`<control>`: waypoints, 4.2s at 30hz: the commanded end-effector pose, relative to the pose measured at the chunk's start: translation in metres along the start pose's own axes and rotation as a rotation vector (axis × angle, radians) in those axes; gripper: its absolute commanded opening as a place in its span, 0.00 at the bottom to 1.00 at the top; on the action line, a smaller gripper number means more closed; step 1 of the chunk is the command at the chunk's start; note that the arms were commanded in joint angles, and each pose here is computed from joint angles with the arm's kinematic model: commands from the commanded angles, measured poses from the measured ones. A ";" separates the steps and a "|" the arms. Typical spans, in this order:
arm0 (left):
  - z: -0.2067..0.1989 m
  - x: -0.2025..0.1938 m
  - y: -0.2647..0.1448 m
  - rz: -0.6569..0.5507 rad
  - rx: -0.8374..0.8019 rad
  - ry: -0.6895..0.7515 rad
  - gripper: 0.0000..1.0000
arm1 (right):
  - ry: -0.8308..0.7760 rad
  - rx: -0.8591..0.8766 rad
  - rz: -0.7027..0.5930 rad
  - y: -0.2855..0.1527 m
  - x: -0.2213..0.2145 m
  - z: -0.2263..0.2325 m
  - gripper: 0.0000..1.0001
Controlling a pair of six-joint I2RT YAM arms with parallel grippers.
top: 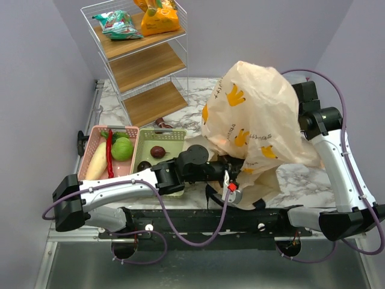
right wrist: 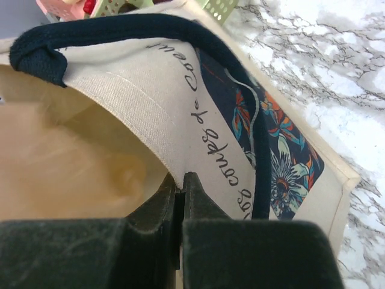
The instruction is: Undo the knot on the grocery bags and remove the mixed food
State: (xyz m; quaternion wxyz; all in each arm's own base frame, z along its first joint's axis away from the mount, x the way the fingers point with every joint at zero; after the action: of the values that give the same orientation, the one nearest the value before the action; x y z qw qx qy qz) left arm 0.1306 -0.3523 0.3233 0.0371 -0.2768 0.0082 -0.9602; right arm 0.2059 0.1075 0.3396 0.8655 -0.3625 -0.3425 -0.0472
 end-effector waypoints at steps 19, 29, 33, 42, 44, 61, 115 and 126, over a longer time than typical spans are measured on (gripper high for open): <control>-0.052 -0.117 -0.058 0.595 -1.135 -0.781 0.20 | -0.048 -0.238 -0.018 -0.005 0.016 -0.024 0.01; 0.021 -0.021 -0.068 0.333 -0.651 -0.473 0.98 | -0.063 -0.287 0.021 0.002 0.014 -0.037 0.01; 0.041 0.015 -0.079 0.256 -0.605 -0.397 0.99 | -0.061 -0.296 0.025 0.004 0.013 -0.040 0.01; 0.130 0.089 -0.073 -0.031 -0.137 -0.130 0.98 | -0.043 -0.274 0.033 0.007 0.010 -0.040 0.01; 0.139 0.099 -0.059 -0.065 -0.124 0.008 0.99 | -0.039 -0.271 0.032 0.007 0.009 -0.040 0.01; 0.082 -0.043 0.007 0.284 -0.347 -0.153 0.48 | -0.059 -0.250 0.056 0.003 0.002 -0.035 0.01; 0.151 -0.057 -0.296 0.706 0.422 -1.571 0.98 | -0.043 -0.485 -0.515 -0.063 0.081 -0.030 1.00; 0.110 -0.052 -0.357 0.928 0.753 -1.430 0.98 | -0.003 -0.540 -0.503 -0.062 0.078 -0.084 1.00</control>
State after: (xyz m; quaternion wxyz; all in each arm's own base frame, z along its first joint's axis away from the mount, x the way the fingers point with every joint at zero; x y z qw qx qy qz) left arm 0.2298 0.0077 0.3954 0.4690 -0.7884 -0.1943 -0.3474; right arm 0.2896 0.0181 0.3848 0.6994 -0.5028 -0.3743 -0.3434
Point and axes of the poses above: each gripper's point midway between its finger pads, its own y axis out along the fingers, its own z axis along the line the jaws close on, x = y × z, the point moved 8 cm from there along -y, back along the fingers, and after that the axes turned 3 degrees about y, right-handed, at the moved point
